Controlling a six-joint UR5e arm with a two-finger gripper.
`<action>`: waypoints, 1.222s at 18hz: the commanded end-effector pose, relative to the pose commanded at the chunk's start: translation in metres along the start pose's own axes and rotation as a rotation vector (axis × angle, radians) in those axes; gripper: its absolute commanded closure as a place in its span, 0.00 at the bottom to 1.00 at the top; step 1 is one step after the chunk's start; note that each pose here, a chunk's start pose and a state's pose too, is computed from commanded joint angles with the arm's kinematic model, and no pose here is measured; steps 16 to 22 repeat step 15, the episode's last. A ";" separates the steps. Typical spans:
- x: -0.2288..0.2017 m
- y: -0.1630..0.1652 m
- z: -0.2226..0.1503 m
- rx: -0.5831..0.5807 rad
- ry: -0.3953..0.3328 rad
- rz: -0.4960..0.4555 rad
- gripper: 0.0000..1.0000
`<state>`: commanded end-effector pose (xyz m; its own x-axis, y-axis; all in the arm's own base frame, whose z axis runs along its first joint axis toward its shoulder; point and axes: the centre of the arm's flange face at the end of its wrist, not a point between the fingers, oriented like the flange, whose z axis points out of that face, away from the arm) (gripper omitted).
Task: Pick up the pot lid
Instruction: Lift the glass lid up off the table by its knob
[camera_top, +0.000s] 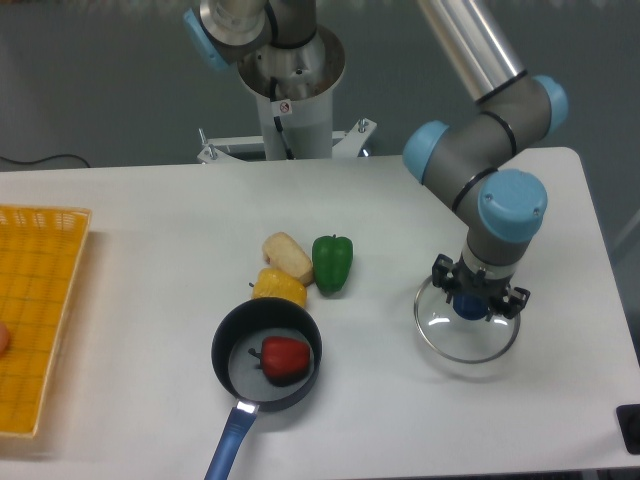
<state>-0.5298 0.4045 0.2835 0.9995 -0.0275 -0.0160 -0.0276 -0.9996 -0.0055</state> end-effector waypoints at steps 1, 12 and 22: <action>0.002 -0.001 -0.001 -0.002 0.006 0.000 0.40; 0.008 0.001 -0.015 -0.011 0.022 0.006 0.40; 0.009 0.000 -0.012 -0.015 0.025 0.008 0.40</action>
